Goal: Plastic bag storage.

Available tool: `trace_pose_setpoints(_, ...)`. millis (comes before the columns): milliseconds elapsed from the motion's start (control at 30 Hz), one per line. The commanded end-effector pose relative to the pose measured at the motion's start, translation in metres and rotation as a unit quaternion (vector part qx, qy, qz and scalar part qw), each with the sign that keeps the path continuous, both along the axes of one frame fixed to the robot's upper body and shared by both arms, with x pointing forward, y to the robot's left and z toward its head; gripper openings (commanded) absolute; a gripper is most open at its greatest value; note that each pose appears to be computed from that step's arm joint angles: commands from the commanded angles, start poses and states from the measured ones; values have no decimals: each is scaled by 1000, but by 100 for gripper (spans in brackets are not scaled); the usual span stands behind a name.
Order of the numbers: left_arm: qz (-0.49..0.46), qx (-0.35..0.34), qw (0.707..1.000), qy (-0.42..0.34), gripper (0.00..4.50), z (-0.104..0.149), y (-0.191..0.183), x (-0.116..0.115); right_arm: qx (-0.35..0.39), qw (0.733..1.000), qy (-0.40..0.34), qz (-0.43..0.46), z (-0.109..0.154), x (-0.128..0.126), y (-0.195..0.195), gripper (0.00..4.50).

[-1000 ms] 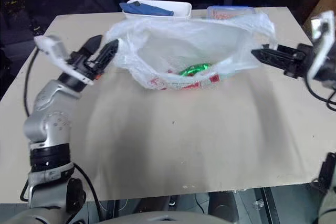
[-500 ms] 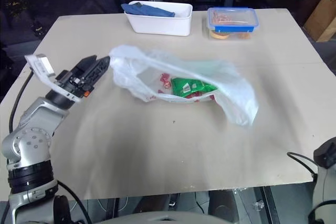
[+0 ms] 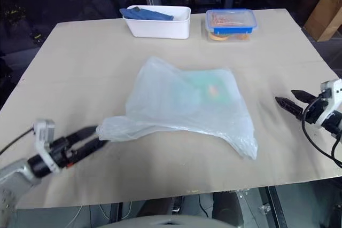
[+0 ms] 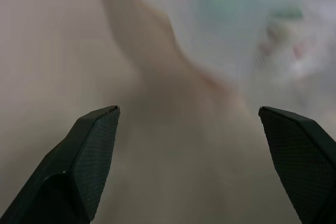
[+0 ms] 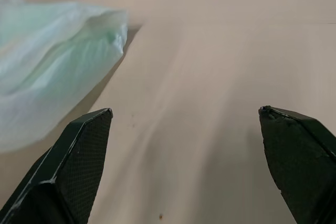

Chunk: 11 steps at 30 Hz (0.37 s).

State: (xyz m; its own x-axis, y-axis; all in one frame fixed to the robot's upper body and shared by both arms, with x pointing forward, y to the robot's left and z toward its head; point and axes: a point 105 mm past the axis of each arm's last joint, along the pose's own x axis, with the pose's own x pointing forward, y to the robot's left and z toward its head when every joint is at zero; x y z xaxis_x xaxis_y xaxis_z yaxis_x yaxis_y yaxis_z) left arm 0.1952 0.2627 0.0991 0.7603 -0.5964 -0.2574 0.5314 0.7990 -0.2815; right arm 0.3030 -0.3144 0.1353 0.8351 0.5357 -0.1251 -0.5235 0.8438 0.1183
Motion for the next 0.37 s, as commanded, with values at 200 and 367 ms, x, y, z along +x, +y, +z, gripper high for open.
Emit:
trace_pose_setpoints(200, 53, 123, 988, -73, 443, -7, 28, 14, -60, 993, -39, 92, -7, -24, 11, 450)
trace_pose_setpoints(367, 11, 146, 984, -98, 443, -8, 20, 10, -67, 991, -36, 108, -8, -29, 5, 450)
